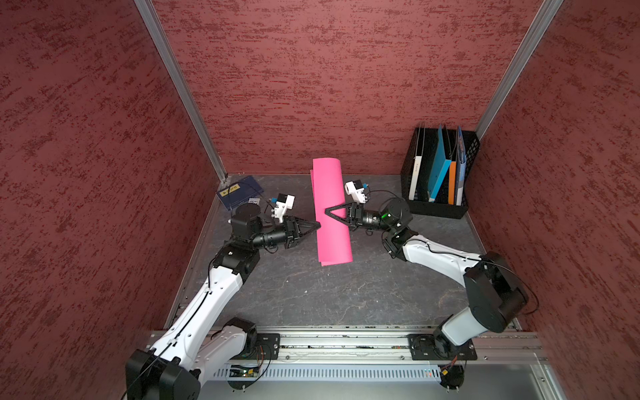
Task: Fold the rectangular paper in half along the long edge
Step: Fold the paper.
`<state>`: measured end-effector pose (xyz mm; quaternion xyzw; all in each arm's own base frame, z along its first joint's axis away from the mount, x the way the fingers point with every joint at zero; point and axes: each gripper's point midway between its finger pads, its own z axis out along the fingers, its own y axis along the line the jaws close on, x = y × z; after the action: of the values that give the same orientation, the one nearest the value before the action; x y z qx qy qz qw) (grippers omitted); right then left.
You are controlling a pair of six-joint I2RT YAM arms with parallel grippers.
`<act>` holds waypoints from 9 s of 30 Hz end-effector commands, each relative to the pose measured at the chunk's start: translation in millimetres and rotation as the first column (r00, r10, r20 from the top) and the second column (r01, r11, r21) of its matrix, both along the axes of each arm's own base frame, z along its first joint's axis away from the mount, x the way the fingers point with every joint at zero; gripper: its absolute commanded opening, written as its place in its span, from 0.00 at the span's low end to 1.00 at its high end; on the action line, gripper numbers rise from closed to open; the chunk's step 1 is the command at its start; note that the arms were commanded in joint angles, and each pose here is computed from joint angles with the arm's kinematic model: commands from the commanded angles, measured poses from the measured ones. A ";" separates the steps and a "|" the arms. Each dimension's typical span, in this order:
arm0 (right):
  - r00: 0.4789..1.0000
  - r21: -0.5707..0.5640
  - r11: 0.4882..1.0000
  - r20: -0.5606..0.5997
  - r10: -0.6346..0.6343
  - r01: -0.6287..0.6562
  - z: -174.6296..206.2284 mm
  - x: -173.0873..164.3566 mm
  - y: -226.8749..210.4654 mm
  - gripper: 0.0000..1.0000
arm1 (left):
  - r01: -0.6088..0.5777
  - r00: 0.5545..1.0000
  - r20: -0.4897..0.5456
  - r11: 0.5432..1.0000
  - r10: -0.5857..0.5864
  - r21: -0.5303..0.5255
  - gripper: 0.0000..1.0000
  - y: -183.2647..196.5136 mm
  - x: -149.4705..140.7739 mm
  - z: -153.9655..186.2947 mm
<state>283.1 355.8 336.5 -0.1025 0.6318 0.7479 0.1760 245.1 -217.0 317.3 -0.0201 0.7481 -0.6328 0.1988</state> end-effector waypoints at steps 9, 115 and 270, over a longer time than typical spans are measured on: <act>0.999 -0.001 1.000 0.030 0.018 -0.018 2.6 -2.2 7.6 0.53 | -0.002 1.000 0.024 1.000 0.002 0.000 0.21 2.7 0.4 3.0; 0.999 0.074 0.997 0.050 -0.020 0.017 8.5 3.4 12.0 0.57 | -0.034 0.999 -0.022 0.999 0.034 0.003 0.19 17.2 -1.1 -11.8; 0.987 0.176 0.976 0.115 0.108 -0.127 61.3 -34.9 6.5 0.40 | -0.052 0.975 0.219 0.994 0.031 0.094 0.29 7.2 16.0 71.6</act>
<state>257.9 364.4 390.8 -0.1427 0.5473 0.8081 0.1643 265.5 -208.3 386.1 0.0321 0.7582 -0.5827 0.2909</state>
